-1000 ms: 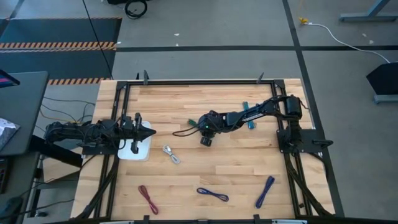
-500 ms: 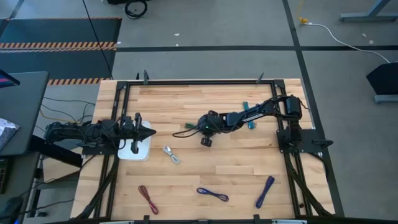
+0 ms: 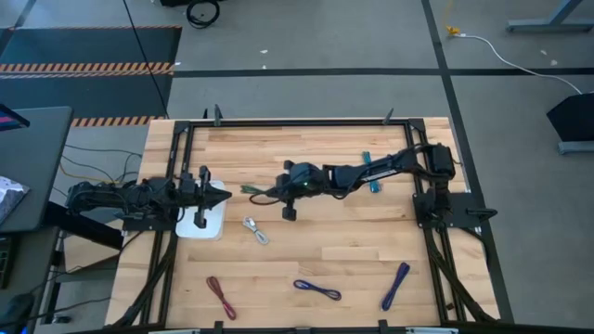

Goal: Pick and place USB-C Cables
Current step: Put the green charger cable into the white bin

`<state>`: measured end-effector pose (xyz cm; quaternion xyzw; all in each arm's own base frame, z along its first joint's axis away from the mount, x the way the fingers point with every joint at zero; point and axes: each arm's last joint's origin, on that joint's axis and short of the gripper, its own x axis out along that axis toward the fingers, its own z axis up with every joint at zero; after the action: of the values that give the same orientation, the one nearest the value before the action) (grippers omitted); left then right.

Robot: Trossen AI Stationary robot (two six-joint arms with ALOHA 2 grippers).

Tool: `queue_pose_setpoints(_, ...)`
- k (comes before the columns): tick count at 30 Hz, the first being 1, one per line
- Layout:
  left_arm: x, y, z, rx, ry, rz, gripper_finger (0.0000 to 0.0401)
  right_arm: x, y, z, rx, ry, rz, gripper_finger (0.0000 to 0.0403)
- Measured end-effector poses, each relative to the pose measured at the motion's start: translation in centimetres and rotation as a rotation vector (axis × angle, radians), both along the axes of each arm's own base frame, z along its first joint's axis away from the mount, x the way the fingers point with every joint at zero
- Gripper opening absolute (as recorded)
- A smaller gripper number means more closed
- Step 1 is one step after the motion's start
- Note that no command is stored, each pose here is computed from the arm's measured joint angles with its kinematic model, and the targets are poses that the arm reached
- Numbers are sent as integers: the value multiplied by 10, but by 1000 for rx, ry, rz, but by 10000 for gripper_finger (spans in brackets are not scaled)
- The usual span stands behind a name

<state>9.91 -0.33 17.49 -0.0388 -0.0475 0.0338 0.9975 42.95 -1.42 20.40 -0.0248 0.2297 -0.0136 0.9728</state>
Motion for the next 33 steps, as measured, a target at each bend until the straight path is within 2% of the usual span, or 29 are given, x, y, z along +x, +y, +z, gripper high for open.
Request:
queue_pose_setpoints(6,0,0,0,2,-4,-1,21,13,17,33,-32,-68,55,24)
queue_pose_setpoints(11,0,0,-1,12,7,0,30,14,28,36,-48,-76,87,24)
queue_pose_setpoints(14,0,0,-1,13,13,0,66,14,29,36,-55,-78,92,24)
queue_pose_setpoints(21,0,0,-2,11,19,-1,202,15,23,39,-79,-110,69,24)
queue_pose_setpoints(24,0,0,1,-1,-11,-2,246,15,20,40,-79,-114,63,24)
queue_pose_setpoints(28,0,0,5,-3,-54,-1,278,16,22,42,-79,-142,66,24)
queue_pose_setpoints(33,2,0,12,-8,-119,-2,283,16,25,43,-76,-147,73,24)
